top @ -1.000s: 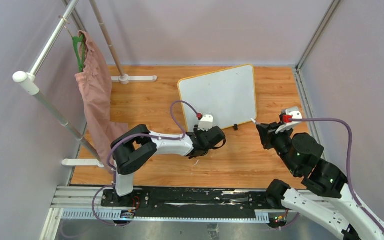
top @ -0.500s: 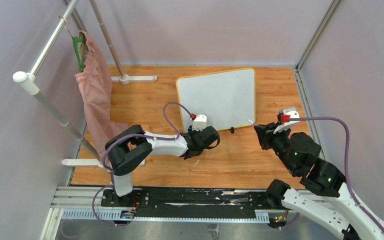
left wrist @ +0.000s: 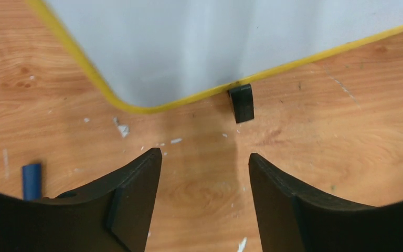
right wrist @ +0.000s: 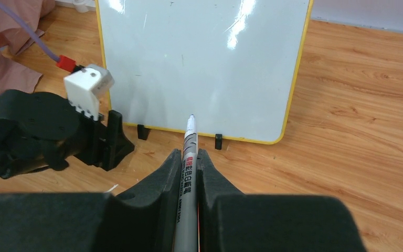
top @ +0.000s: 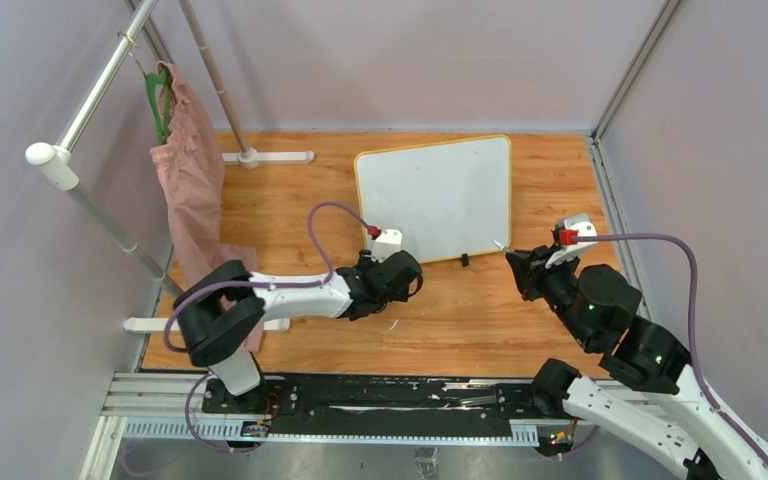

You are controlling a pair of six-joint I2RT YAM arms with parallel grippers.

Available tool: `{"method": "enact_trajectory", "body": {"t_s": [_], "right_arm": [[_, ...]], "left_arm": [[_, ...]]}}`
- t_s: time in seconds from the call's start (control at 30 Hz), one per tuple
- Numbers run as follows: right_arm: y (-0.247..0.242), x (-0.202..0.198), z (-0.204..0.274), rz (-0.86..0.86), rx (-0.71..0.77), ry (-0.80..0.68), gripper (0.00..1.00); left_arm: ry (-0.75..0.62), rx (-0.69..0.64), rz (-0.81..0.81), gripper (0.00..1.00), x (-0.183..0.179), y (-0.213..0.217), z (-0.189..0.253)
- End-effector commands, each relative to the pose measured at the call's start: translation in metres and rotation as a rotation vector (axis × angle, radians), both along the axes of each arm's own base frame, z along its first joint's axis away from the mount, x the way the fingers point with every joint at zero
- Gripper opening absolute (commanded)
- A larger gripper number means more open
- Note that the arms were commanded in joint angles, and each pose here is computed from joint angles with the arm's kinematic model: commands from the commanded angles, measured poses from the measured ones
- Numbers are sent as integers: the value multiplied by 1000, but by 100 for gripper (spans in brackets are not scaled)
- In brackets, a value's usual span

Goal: Write a sentence on the whiteboard
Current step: Adjust the whiteboard stand at the center of the board, then write a sentence on the whiteboard.

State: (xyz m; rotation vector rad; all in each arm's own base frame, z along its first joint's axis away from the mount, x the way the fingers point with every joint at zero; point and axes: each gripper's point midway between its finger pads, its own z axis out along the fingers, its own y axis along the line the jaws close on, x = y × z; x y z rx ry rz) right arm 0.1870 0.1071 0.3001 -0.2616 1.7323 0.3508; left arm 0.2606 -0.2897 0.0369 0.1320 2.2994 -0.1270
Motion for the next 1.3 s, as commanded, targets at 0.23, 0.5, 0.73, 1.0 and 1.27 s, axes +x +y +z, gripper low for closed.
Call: {"method": "enact_trajectory", "body": {"t_s": [0.23, 0.5, 0.73, 1.0, 1.27], "right_arm": [[19, 1, 7, 83, -3, -1, 0], [48, 23, 3, 92, -22, 33, 0], [75, 46, 15, 107, 32, -64, 0], [99, 62, 20, 151, 9, -65, 0], [110, 67, 23, 195, 12, -59, 0]], "left_arm": [[-218, -234, -129, 86, -6, 51, 138], [-323, -611, -140, 89, 42, 101, 202], [-330, -887, -216, 88, 77, 95, 218], [-387, -880, -242, 98, 112, 92, 215], [-336, -853, -315, 94, 127, 84, 189]]}}
